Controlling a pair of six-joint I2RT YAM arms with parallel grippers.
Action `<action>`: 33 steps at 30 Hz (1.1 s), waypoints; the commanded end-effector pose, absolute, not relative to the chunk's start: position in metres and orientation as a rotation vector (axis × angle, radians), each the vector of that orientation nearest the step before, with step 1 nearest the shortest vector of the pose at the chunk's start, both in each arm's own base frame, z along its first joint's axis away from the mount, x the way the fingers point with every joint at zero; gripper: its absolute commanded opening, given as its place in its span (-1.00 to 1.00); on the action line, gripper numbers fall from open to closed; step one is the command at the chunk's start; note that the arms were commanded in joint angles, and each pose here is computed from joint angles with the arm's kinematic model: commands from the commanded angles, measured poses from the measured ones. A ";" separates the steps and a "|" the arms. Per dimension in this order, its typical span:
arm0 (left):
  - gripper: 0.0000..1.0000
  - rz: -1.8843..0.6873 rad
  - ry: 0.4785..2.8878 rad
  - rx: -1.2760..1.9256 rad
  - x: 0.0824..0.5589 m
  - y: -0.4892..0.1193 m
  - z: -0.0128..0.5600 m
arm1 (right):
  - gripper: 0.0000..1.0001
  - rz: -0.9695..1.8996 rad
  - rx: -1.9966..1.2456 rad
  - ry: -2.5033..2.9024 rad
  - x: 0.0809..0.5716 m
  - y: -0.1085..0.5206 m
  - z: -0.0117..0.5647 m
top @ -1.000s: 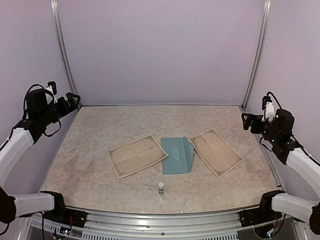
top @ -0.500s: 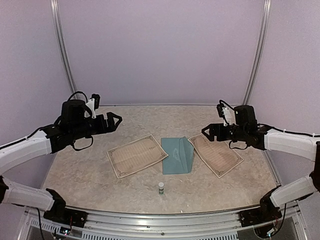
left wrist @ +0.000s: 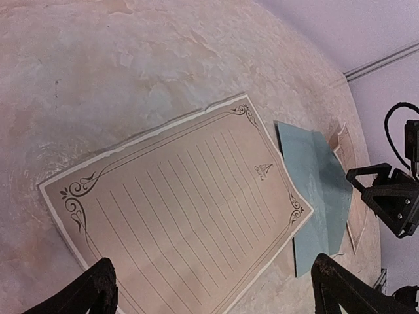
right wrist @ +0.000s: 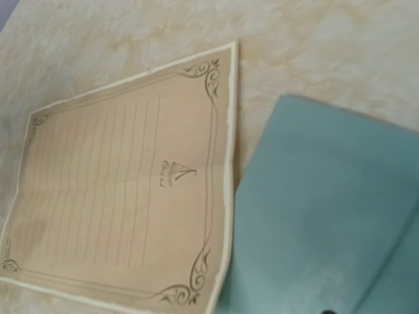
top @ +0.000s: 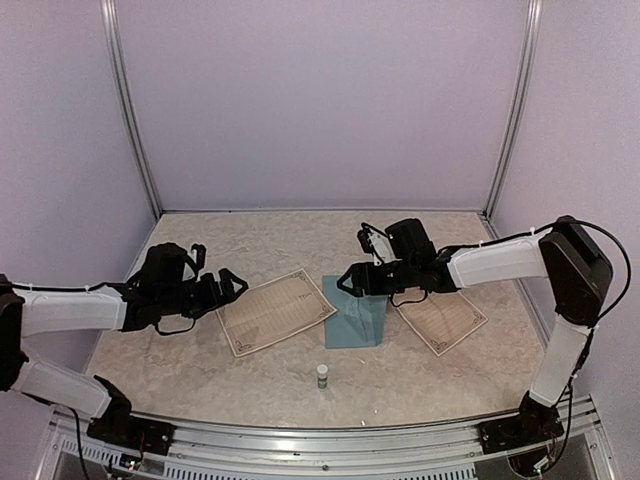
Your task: Place the letter into the envelope and seal it
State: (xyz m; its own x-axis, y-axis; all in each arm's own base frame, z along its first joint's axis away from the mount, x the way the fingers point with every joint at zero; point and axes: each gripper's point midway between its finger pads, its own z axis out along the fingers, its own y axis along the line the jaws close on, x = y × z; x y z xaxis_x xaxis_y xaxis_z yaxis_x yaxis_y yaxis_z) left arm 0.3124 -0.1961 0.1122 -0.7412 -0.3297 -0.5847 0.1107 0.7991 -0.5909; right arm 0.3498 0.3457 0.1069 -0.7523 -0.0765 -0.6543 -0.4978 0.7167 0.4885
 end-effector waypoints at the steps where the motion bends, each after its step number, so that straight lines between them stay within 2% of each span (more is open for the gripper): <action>1: 0.98 -0.865 2.272 -0.211 0.311 -0.191 0.104 | 0.34 0.967 -0.425 2.327 0.350 0.370 0.098; 14: 0.98 -0.841 2.346 -0.202 0.305 -0.186 0.074 | 0.13 1.069 -0.395 2.422 0.338 0.399 0.058; 30: 0.98 -0.818 2.441 -0.201 0.296 -0.192 0.044 | -0.07 1.160 -0.347 2.453 0.331 0.411 0.047; 33: 0.98 -0.821 2.450 -0.197 0.295 -0.194 0.041 | -0.22 1.183 -0.342 2.443 0.332 0.414 0.048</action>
State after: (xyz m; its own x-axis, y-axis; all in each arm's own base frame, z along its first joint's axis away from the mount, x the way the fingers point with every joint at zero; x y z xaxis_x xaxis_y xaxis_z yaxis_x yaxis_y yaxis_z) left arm 0.2958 -0.1900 0.0446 -0.8386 -0.3081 -0.4493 0.0201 0.8067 -0.5907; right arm 0.3327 0.3996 0.0429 -0.8898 -0.0499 -0.4535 -0.3739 0.6492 0.6623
